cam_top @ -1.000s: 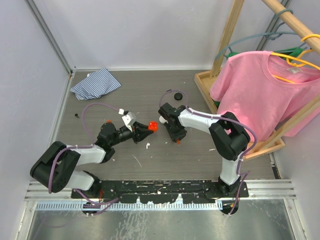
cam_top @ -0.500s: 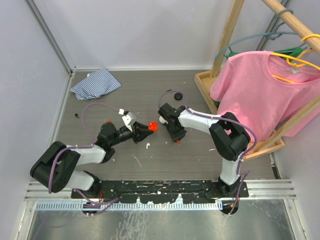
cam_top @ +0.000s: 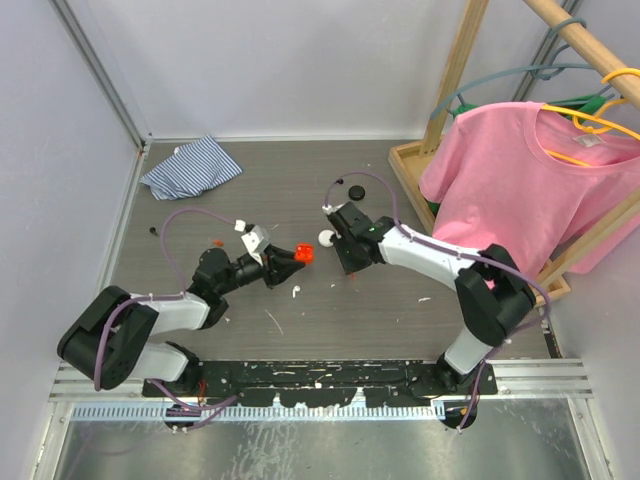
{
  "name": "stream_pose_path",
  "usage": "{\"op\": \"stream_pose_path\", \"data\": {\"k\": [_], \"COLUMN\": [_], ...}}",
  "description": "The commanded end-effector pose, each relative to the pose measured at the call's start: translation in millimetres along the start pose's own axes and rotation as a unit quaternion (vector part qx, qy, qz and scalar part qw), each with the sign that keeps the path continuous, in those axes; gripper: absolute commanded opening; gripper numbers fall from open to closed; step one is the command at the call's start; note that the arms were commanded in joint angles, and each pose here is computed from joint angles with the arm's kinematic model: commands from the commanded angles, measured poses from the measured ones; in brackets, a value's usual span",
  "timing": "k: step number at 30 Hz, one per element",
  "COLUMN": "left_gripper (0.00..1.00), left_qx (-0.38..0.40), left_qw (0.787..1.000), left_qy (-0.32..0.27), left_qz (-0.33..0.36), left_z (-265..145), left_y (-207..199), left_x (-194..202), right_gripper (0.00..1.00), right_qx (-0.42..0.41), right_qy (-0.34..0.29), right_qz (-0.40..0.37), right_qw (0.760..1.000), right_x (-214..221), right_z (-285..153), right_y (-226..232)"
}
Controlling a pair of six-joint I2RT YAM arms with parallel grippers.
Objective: Insert the wireless bluetooth earbuds into the charging case
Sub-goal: Pick up the earbud from the center of the board, then place the earbud in the charging case.
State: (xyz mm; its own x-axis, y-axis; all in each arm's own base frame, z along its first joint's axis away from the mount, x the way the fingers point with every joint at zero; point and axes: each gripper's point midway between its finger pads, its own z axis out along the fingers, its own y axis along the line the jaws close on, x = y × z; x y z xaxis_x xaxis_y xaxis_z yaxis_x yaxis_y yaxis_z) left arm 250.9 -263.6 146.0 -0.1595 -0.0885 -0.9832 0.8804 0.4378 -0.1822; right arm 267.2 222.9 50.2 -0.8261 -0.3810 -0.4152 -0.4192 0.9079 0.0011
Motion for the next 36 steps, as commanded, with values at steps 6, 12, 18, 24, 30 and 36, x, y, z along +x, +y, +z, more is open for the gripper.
{"op": "stream_pose_path", "data": {"k": [6,12,18,24,30,36], "left_gripper": [0.0,0.0,0.0,0.0,0.0,0.0], "left_qx": [-0.008,-0.009,-0.001,0.005,0.048,0.062], "left_qw": [0.996,0.994,0.993,0.987,0.984,0.981], "left_qy": [-0.074,-0.09,-0.099,-0.142,-0.149,-0.159], "left_qz": [0.05,0.059,0.063,0.078,0.09,0.095], "left_z": [-4,-9,-12,-19,-18,-21], "left_y": [-1,-3,-9,-17,-33,-40], "left_x": [-38,-44,-48,-68,-75,-84], "right_gripper": [0.17,0.17,0.18,0.19,0.19,0.19], "right_qx": [-0.071,-0.147,-0.231,-0.314,-0.354,-0.389], "right_qy": [-0.189,-0.288,-0.371,-0.418,-0.451,-0.475], "right_qz": [0.015,-0.002,-0.027,-0.048,-0.051,-0.066], "right_qw": [0.979,0.946,0.899,0.851,0.818,0.786], "right_x": [-63,-86,-99,-104,-107,-108], "right_z": [-63,-111,-159,-191,-207,-227], "right_y": [16,38,64,91,106,118]}}
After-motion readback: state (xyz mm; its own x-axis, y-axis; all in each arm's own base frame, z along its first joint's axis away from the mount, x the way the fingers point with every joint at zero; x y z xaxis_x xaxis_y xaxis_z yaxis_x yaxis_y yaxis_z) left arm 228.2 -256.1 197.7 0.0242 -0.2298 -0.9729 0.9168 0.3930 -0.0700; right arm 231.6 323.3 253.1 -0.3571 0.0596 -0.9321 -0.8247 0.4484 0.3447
